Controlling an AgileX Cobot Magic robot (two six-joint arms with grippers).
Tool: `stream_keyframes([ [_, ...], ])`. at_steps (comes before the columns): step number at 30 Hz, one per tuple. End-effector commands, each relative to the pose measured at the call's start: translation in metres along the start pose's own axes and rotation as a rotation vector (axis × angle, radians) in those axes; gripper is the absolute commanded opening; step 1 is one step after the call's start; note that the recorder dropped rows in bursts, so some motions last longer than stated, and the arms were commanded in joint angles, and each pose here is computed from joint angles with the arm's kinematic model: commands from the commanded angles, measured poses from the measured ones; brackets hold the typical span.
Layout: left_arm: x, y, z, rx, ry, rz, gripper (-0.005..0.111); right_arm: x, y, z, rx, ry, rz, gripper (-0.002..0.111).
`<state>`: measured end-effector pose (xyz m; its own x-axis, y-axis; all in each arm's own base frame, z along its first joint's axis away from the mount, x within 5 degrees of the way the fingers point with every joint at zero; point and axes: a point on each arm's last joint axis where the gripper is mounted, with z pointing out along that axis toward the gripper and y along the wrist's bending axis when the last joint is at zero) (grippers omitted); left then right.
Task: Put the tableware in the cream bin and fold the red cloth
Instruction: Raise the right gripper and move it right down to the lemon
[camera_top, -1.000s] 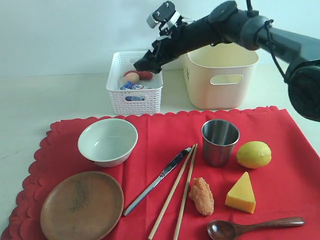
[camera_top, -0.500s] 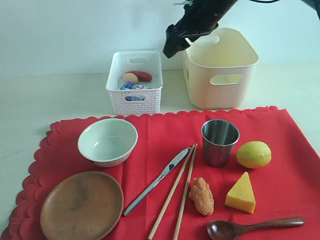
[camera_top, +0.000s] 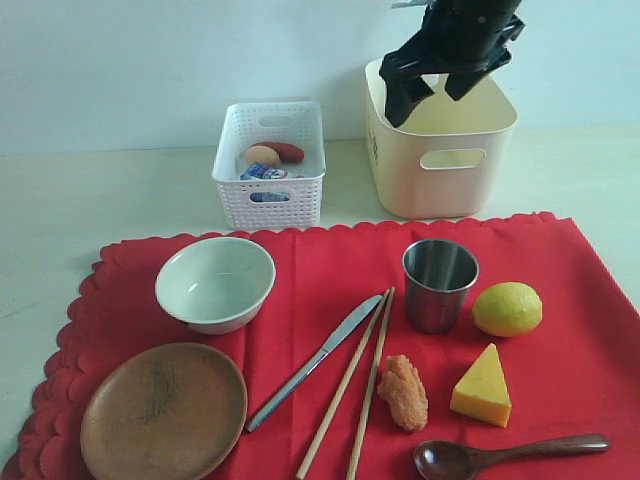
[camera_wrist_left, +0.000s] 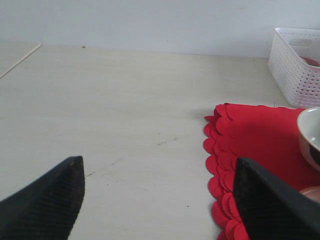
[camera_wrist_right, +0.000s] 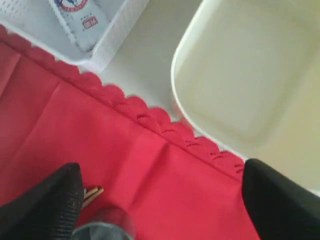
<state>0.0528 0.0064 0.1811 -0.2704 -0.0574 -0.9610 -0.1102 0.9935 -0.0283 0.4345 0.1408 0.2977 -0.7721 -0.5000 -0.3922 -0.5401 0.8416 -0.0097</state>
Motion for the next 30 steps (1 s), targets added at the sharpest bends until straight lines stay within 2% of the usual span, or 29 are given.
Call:
stream_keyframes([
  [1,0.000,0.000,0.000,0.007,-0.013,0.001,0.078,0.025,0.002,-0.023,0.022,0.022,-0.011,0.081],
  [9,0.000,0.000,0.000,0.007,-0.013,0.001,0.078,0.079,-0.001,-0.052,0.064,-0.010,-0.045,0.081],
  [15,0.000,0.000,0.000,0.007,-0.013,0.001,0.078,0.123,0.010,-0.075,0.026,-0.006,-0.156,0.080],
  [20,0.000,0.000,0.000,0.007,-0.013,0.001,0.078,0.147,0.021,-0.085,0.013,0.000,-0.242,0.080],
  [27,0.000,0.000,0.000,0.007,-0.013,0.001,0.078,0.170,0.020,-0.064,0.025,0.115,-0.312,0.080],
  [30,0.000,0.000,0.000,0.007,-0.013,0.001,0.078,0.183,0.015,-0.042,0.030,0.227,-0.446,0.080],
])
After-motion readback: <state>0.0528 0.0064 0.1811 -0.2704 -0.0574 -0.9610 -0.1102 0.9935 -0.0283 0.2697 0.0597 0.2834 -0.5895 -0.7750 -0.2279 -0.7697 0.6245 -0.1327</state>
